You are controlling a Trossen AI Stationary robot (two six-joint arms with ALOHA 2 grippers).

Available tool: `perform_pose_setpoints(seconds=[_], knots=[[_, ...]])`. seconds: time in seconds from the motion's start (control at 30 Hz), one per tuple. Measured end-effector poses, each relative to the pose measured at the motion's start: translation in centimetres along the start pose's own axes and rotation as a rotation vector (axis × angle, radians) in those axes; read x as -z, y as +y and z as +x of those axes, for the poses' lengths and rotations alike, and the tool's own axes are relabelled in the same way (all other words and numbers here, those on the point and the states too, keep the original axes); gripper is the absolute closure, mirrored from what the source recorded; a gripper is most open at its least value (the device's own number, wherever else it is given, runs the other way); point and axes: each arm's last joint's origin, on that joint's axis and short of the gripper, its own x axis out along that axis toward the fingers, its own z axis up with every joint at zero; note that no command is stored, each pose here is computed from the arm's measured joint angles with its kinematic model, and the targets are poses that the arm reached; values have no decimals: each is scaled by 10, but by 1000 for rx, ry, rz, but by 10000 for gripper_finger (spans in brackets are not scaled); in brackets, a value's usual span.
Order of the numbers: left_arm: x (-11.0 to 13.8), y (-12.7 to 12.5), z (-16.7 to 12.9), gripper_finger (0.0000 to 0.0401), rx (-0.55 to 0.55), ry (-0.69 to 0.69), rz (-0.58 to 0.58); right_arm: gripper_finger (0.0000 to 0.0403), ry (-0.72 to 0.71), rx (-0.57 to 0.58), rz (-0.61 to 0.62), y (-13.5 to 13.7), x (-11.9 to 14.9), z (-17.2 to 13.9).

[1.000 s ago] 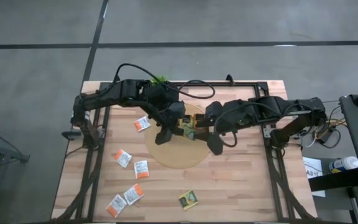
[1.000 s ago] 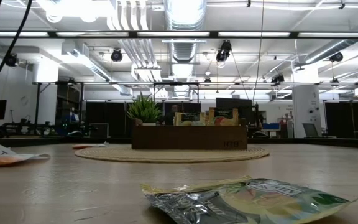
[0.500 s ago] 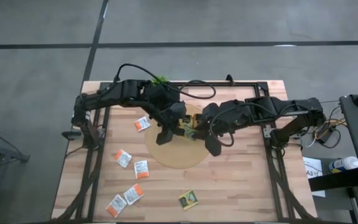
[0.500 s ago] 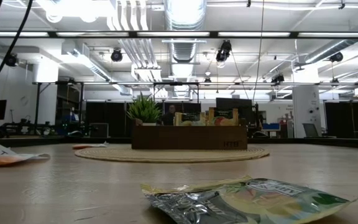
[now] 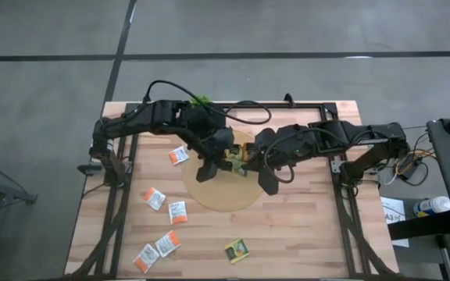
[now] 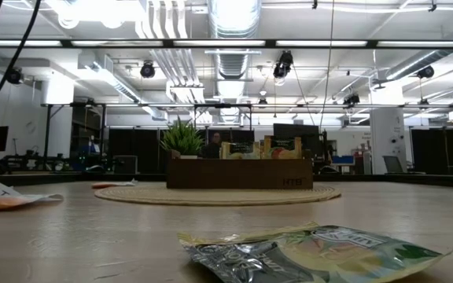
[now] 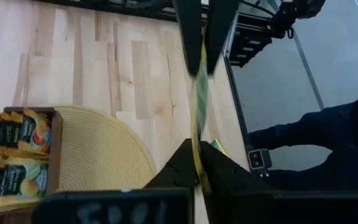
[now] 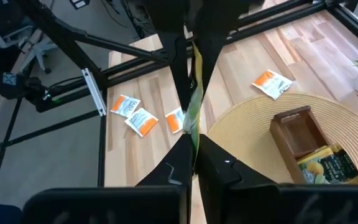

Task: Pick & Place Tea
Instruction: Put the yellow tea bag into the middle section of the wooden organizer

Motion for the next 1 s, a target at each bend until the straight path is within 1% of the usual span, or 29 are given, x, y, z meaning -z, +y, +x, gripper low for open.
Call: perform_pose_setpoints(seconds=[0.1,0.27,0.37,0.47,0.53,0.6,0.67,0.73,0.9,1.0], knots=[[2,-2,-7,357,4,1,-8,393,4,-5,-8,0,1,-5],[5,-4,-12,286,9,16,-31,394,9,-3,-12,0,3,-15],[6,-6,-17,244,11,6,-45,394,-16,1,-20,0,2,-24],[7,-8,-22,214,12,-5,-42,394,-59,23,-38,2,2,-37],[7,-9,-26,203,-20,-18,-43,394,-93,42,-51,3,3,-46],[8,-9,-32,199,-82,-39,-40,394,-129,65,-61,6,5,-56],[7,-10,-40,198,-154,-81,-32,394,-166,86,-72,10,7,-66],[6,-12,-50,197,-196,-140,-21,394,-201,107,-87,13,9,-75],[-4,-19,-65,197,-186,-295,12,394,-282,150,-138,22,13,-89],[-10,-23,-74,197,-170,-392,36,394,-336,144,-175,28,11,-94]])
